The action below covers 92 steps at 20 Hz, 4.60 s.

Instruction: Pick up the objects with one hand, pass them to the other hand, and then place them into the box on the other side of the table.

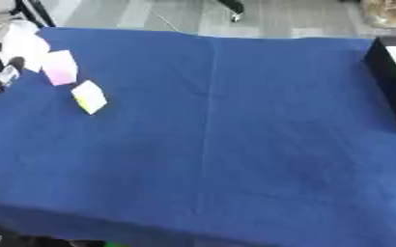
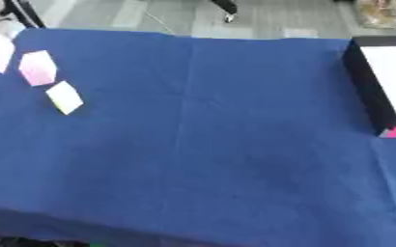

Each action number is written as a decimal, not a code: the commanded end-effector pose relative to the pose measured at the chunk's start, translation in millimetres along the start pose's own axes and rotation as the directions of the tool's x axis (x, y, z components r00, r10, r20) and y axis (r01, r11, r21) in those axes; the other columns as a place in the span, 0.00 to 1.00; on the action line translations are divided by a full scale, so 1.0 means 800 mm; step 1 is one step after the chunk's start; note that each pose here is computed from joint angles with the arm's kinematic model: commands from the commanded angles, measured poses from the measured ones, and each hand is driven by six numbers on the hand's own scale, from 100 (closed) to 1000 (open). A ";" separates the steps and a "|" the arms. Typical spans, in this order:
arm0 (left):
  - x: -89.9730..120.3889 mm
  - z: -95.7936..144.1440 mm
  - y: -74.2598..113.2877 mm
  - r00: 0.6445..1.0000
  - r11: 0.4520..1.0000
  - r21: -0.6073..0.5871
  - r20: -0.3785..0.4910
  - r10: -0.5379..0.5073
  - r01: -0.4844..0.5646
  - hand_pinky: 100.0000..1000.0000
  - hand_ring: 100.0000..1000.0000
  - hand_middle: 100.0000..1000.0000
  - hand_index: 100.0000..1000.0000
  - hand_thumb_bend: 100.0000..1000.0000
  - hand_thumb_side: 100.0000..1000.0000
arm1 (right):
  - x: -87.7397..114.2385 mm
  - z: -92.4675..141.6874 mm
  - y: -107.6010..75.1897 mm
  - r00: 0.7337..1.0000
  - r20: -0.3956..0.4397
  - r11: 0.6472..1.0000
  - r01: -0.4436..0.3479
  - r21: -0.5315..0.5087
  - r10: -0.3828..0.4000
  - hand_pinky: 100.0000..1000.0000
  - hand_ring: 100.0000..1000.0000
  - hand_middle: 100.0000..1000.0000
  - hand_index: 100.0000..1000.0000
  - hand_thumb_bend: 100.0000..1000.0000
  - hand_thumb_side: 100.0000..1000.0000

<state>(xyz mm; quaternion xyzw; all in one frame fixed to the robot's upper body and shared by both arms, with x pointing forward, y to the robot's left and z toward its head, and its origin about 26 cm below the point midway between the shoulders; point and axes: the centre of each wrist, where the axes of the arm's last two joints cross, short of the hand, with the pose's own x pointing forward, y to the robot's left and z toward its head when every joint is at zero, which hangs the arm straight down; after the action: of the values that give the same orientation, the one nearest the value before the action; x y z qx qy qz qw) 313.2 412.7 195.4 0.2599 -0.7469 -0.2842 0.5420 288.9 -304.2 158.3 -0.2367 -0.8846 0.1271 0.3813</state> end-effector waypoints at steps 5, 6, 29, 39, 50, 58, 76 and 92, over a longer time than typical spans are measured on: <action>0.060 -0.007 -0.023 0.969 0.979 -0.129 0.171 0.177 -0.156 0.65 0.43 0.35 0.58 0.00 0.56 | 0.030 -0.036 0.011 0.981 0.195 0.987 -0.057 0.153 0.026 0.80 0.71 0.74 0.94 0.00 0.32; 0.065 -0.008 -0.028 0.965 0.974 -0.163 0.182 0.188 -0.158 0.65 0.43 0.35 0.58 0.00 0.56 | 0.035 -0.042 0.015 0.973 0.229 0.982 -0.066 0.179 0.024 0.80 0.71 0.74 0.93 0.00 0.30; 0.116 -0.053 -0.083 0.923 0.816 -0.577 0.331 0.197 0.032 0.65 0.43 0.36 0.59 0.00 0.55 | 0.128 -0.112 0.087 0.662 0.745 0.836 -0.364 0.411 -0.077 0.83 0.80 0.81 0.93 0.00 0.17; 0.134 -0.070 -0.092 0.898 0.730 -0.670 0.393 0.196 0.134 0.65 0.44 0.36 0.59 0.00 0.55 | 0.150 -0.119 0.108 0.513 0.850 0.803 -0.455 0.386 -0.117 0.84 0.81 0.83 0.94 0.13 0.12; 0.163 -0.091 -0.103 0.861 0.628 -0.728 0.478 0.175 0.276 0.65 0.45 0.37 0.59 0.00 0.55 | 0.166 -0.123 0.125 0.378 0.915 0.782 -0.525 0.336 -0.139 0.84 0.82 0.83 0.93 0.21 0.12; 0.180 -0.098 -0.109 0.834 0.620 -0.715 0.524 0.172 0.322 0.66 0.45 0.37 0.59 0.00 0.54 | 0.178 -0.124 0.140 0.308 0.937 0.770 -0.553 0.319 -0.167 0.83 0.81 0.83 0.93 0.23 0.13; 0.212 -0.109 -0.124 0.781 0.606 -0.684 0.605 0.157 0.407 0.66 0.46 0.38 0.60 0.00 0.52 | 0.184 -0.125 0.154 0.288 0.934 0.722 -0.597 0.349 -0.213 0.82 0.80 0.82 0.92 0.20 0.15; 0.219 -0.106 -0.135 0.759 0.604 -0.644 0.644 0.095 0.470 0.66 0.46 0.38 0.60 0.02 0.50 | 0.186 -0.123 0.152 0.292 0.942 0.730 -0.606 0.317 -0.166 0.80 0.78 0.83 0.94 0.19 0.08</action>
<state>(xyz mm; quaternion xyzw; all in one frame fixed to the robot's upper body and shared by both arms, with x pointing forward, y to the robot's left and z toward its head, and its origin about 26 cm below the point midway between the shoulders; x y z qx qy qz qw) 357.4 204.3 245.8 -0.0385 -0.6431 -0.7021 0.3032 315.6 -119.4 258.1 -0.0956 -0.7860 0.5907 -0.1553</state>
